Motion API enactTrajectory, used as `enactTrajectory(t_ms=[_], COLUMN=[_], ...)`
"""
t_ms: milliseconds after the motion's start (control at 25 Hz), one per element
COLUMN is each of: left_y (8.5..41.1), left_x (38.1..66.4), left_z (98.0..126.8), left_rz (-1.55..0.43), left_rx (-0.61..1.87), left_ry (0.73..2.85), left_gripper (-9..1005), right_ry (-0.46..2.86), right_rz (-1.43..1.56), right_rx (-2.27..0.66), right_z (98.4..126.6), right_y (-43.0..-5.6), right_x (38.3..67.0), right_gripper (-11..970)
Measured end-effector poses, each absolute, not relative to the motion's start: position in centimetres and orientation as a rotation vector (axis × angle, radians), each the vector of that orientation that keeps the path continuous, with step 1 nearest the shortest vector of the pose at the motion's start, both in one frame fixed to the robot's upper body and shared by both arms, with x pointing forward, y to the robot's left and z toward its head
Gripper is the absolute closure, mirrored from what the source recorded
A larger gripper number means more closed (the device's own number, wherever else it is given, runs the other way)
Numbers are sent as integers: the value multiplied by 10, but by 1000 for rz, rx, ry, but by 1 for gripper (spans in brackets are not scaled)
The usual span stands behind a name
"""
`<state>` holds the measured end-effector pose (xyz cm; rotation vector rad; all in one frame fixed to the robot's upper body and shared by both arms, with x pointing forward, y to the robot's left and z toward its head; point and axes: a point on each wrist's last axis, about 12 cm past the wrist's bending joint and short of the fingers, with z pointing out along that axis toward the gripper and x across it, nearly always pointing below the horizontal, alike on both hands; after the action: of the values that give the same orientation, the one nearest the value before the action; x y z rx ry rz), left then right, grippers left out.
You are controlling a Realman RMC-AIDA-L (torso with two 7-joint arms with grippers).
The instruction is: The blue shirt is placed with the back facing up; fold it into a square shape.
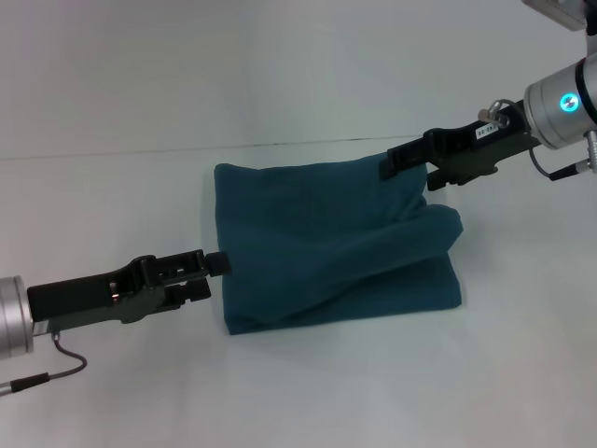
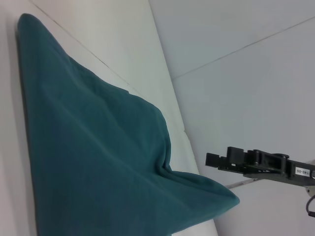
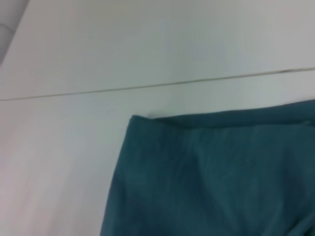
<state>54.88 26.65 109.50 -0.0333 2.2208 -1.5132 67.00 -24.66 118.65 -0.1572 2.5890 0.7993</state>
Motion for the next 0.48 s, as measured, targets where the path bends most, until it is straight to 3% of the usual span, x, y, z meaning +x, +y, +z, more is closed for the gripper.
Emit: enactTrajectory(t_ms=[480], left_y=[265], left_x=[551], left_z=[1094], left_rz=[-1510], left_rx=[-51], left_ry=[2219], left_gripper=[246], right_ry=[2565], right_rz=[666], right_rx=[-56], right_z=[1165], right_y=[-258], right_x=[675], right_gripper=[16])
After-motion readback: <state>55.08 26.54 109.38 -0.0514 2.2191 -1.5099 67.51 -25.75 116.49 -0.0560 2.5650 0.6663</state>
